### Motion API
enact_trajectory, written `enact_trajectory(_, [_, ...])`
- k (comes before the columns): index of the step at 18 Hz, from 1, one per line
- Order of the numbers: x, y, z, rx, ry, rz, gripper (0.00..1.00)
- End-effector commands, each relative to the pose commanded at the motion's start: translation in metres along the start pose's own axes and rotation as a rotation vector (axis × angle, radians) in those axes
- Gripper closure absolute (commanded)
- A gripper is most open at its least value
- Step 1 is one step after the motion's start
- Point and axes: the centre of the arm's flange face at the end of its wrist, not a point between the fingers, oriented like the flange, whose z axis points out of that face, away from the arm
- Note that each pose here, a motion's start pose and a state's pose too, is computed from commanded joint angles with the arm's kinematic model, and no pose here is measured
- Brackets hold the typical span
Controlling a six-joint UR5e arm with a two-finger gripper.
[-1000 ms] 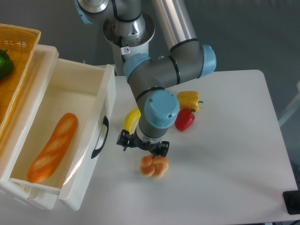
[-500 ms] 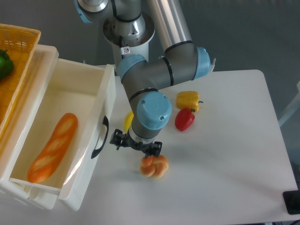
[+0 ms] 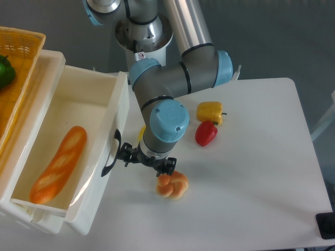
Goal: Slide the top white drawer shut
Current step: 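Push the drawer front with the gripper until the drawer is shut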
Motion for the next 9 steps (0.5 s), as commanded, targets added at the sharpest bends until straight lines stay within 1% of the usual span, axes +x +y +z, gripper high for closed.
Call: enact_trajectory(9, [0.022, -0.001, -0.006, 0.006, 0.026, 0.021, 0.00])
